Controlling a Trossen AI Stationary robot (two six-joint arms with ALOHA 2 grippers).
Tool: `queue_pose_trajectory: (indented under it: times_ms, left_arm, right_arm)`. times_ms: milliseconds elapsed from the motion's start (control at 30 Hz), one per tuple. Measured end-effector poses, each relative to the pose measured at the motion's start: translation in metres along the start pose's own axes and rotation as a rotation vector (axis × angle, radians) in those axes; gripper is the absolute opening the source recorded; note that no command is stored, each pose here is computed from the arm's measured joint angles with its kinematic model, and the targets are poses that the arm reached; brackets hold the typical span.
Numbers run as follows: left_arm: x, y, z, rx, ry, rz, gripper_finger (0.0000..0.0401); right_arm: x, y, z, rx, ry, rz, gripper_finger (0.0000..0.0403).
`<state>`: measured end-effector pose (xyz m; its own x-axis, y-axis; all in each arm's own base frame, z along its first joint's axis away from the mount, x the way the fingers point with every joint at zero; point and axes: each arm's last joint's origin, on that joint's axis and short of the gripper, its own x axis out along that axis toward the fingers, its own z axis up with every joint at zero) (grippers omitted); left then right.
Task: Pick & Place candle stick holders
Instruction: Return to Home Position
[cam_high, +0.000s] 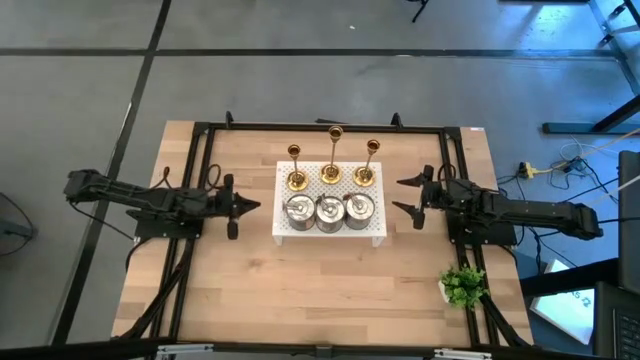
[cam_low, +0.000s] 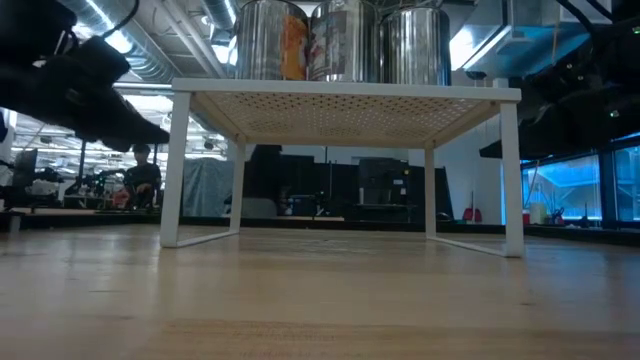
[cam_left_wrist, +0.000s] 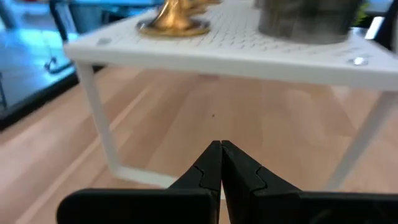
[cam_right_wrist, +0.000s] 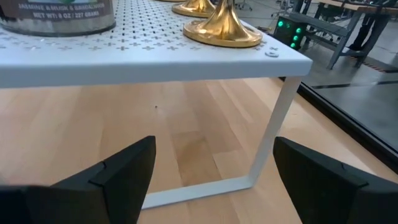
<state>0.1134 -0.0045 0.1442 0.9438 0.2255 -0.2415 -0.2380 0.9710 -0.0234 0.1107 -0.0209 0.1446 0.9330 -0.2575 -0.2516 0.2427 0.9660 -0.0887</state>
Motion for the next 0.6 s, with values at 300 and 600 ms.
queue_pose_trajectory:
  times_ms: [300, 600]
  left_arm:
    - [0.0035, 0.0011, -0.0042, -0.015, 0.049, 0.013, 0.0002]
    - [0.0035, 0.0011, -0.0042, -0.016, 0.049, 0.013, 0.0002]
  right_arm:
    - [0.0001, 0.0002, -0.0001, 0.000, 0.001, 0.006, 0.0328]
    - [0.0001, 0.0002, -0.0001, 0.000, 0.001, 0.006, 0.0328]
